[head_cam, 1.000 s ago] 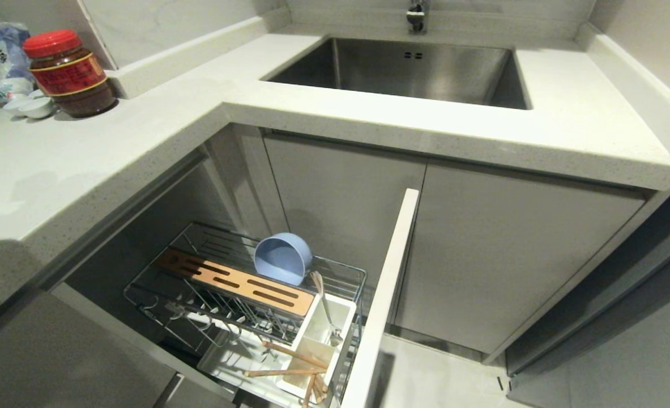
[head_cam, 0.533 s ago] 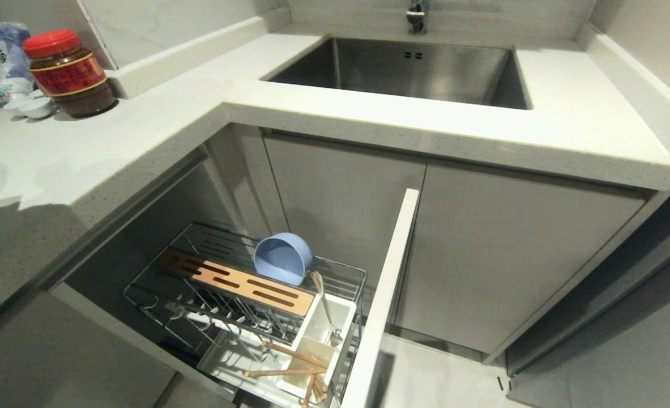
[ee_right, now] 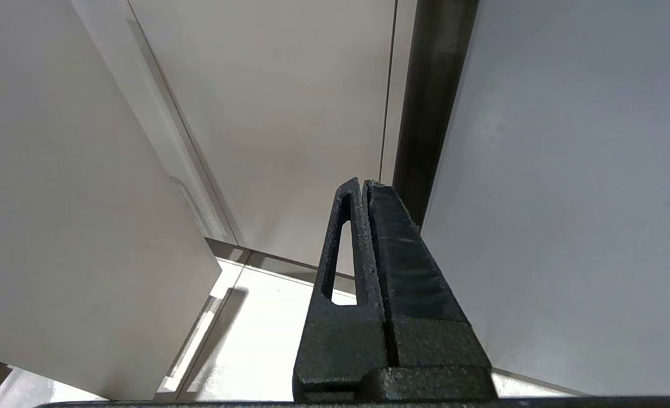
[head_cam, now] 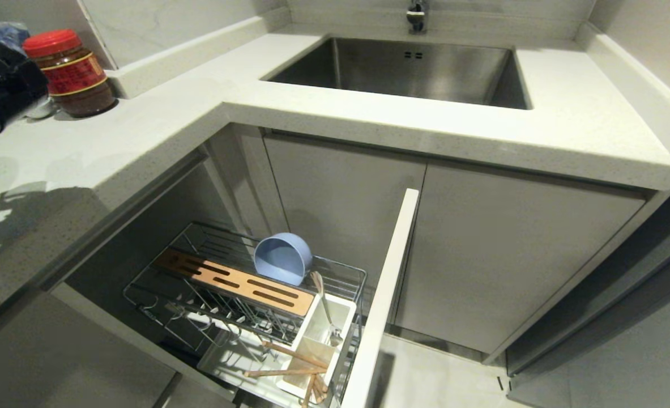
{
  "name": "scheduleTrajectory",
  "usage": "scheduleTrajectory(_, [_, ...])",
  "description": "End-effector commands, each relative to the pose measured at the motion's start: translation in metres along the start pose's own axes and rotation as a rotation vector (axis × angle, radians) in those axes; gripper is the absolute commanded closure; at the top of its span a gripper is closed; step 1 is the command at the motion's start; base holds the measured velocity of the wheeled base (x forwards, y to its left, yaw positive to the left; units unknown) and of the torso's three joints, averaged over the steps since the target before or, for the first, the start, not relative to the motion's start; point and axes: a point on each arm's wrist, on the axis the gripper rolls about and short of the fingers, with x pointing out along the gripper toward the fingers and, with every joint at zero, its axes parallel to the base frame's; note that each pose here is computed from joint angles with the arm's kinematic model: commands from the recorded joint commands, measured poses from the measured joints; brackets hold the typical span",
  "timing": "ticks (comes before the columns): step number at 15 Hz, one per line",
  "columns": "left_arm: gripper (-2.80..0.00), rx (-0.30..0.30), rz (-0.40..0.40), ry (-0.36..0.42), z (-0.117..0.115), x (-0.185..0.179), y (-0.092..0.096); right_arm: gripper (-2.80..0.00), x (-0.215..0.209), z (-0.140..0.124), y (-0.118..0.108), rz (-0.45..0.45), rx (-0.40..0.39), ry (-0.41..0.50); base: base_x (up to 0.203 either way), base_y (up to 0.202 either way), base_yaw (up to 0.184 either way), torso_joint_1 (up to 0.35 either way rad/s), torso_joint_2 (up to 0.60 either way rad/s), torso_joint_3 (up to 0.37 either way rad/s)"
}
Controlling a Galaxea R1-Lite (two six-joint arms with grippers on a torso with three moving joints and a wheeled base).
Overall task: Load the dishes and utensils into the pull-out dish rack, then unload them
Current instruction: Take the plate out of the cupboard
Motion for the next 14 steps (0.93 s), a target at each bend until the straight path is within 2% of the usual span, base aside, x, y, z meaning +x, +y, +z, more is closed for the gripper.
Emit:
scheduleTrajectory(1, [0.0,0.021,0.007,0.011,0.003,0.002,-0.005,0.0,0.001,-0.007,0.0,0.0,0.0,0.025,0.0,0.0,0.0,0.0,0.0,0.0])
scheduleTrajectory(4, [0.0,0.018,0.006,0.011,0.002,0.002,-0.004,0.0,0.001,-0.007,0.0,0.0,0.0,0.024,0.0,0.0,0.0,0.0,0.0,0.0])
scheduleTrajectory(5, [-2.8,0.018,0.006,0.01,0.002,0.002,-0.004,0.0,0.001,-0.007,0.0,0.0,0.0,0.026,0.0,0.0,0.0,0.0,0.0,0.0])
scheduleTrajectory(11, [-2.8,-0.025,-0.001,-0.017,-0.008,-0.005,0.009,0.0,0.001,-0.007,0.0,0.0,0.0,0.024,0.0,0.0,0.0,0.0,0.0,0.0])
scheduleTrajectory(14, [-2.8,-0.059,-0.075,-0.058,-0.021,-0.017,0.021,0.0,0.001,-0.007,0.0,0.0,0.0,0.024,0.0,0.0,0.0,0.0,0.0,0.0])
